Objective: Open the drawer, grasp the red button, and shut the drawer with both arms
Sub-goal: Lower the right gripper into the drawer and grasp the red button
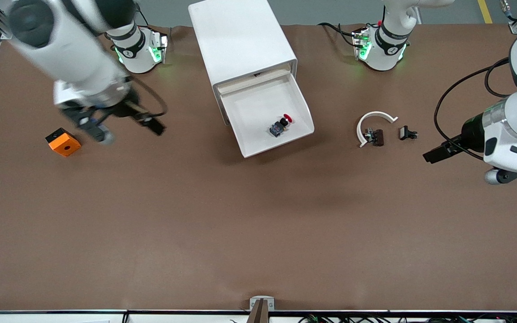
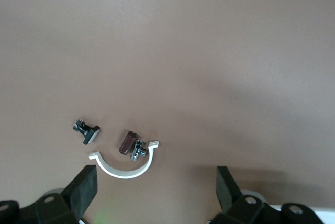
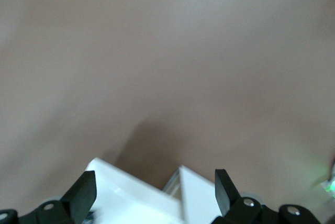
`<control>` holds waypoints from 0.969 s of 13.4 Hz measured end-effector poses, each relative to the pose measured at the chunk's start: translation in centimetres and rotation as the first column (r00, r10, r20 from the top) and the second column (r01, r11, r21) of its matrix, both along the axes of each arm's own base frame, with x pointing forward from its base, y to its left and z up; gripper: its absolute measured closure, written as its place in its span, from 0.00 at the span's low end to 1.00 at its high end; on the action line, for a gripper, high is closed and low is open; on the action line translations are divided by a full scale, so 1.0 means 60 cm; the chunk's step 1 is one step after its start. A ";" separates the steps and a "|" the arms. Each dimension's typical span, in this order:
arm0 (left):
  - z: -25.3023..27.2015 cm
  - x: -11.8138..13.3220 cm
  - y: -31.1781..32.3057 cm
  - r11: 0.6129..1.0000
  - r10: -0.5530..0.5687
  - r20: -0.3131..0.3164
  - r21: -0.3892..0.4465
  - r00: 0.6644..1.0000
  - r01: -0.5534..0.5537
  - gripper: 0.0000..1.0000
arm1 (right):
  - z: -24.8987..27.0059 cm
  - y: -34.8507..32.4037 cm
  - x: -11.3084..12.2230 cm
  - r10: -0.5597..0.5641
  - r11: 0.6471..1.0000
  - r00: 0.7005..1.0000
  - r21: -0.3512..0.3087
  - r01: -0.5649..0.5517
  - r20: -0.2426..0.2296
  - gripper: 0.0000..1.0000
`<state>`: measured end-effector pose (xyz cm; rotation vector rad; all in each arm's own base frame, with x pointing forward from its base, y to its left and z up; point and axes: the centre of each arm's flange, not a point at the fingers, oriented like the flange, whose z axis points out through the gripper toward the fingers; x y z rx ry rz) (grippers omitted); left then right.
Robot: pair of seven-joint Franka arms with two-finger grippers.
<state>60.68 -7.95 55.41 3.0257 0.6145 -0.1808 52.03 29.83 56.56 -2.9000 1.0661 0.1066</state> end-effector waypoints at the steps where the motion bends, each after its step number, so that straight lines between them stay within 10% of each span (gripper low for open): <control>1: -0.006 -0.012 0.002 0.999 -0.039 0.005 -0.004 0.999 0.039 0.00 | -0.016 0.055 -0.018 -0.029 1.000 1.000 0.001 0.029 0.006 0.00; 13: -0.010 -0.067 -0.027 0.980 -0.181 0.002 0.086 0.983 0.180 0.00 | -0.285 0.415 -0.101 -0.235 0.969 0.972 -0.083 0.233 -0.012 0.00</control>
